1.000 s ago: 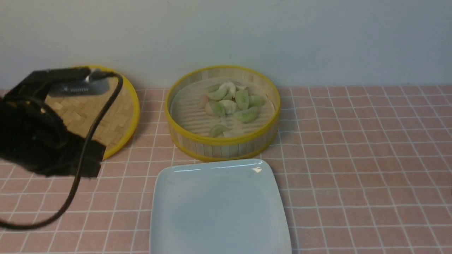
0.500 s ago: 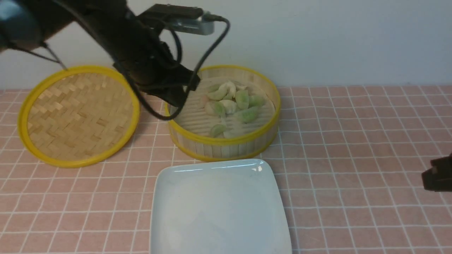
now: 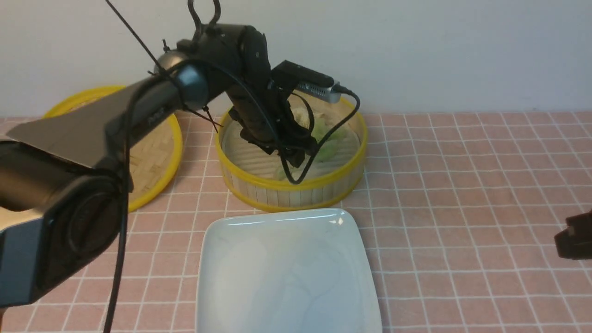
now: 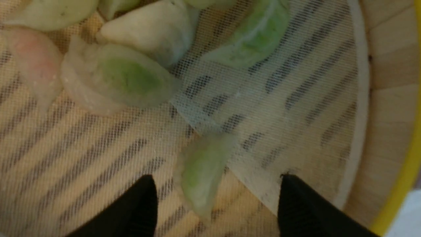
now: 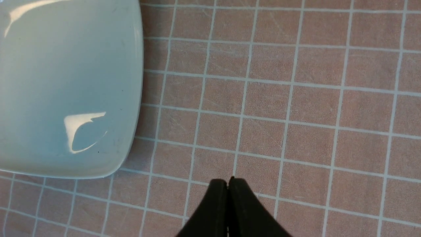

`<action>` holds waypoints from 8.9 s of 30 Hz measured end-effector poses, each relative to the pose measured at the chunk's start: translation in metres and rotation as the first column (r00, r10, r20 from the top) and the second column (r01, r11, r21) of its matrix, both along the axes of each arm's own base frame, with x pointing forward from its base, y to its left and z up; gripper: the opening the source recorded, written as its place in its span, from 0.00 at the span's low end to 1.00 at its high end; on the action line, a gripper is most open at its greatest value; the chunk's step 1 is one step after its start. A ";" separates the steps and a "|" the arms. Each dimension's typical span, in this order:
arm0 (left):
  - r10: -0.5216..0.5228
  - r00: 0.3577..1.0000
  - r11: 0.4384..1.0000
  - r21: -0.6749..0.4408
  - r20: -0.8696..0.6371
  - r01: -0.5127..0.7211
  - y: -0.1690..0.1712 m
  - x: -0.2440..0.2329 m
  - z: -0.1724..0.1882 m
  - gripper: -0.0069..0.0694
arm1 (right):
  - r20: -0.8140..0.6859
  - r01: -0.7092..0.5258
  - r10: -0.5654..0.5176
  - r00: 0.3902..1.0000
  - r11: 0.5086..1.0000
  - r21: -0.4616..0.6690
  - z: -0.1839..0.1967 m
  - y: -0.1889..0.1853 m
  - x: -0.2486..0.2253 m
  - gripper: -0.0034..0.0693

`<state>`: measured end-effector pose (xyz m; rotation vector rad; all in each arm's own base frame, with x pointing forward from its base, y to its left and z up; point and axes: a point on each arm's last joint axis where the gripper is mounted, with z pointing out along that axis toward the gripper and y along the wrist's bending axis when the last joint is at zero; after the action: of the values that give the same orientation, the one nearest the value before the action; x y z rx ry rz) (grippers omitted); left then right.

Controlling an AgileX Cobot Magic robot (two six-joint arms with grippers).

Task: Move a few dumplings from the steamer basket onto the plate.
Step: Use the left arm to grab a dumpling from the steamer, then use the left arm to put the dumpling into the plate, then use the right arm to grab a dumpling from inside the steamer, then use the right arm to put the dumpling into the plate, then use the right arm to grab a dumpling from inside the steamer, then use the right arm to put the dumpling into the plate

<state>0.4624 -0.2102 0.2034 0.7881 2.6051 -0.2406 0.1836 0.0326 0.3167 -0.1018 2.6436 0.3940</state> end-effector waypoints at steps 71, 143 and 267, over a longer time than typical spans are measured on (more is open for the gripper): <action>0.061 0.976 0.989 0.141 -0.211 -0.031 0.034 -0.186 0.086 0.10 | 0.198 -0.260 0.275 0.941 0.960 -0.099 0.024 0.107 0.181 0.14; 0.250 0.946 0.967 -0.099 0.207 -0.233 0.133 -0.319 0.213 0.08 | -0.230 -0.566 0.568 0.791 0.821 0.079 -0.114 0.225 0.130 0.64; 0.266 0.942 0.963 -0.105 0.203 -0.249 0.134 -0.319 0.213 0.08 | -0.116 -0.606 0.607 0.786 0.794 0.042 -0.104 0.217 0.121 0.39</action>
<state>0.1438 -0.0765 0.4163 0.4126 2.4420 -0.1680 0.3046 0.2498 0.2128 -0.9808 2.6726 0.6257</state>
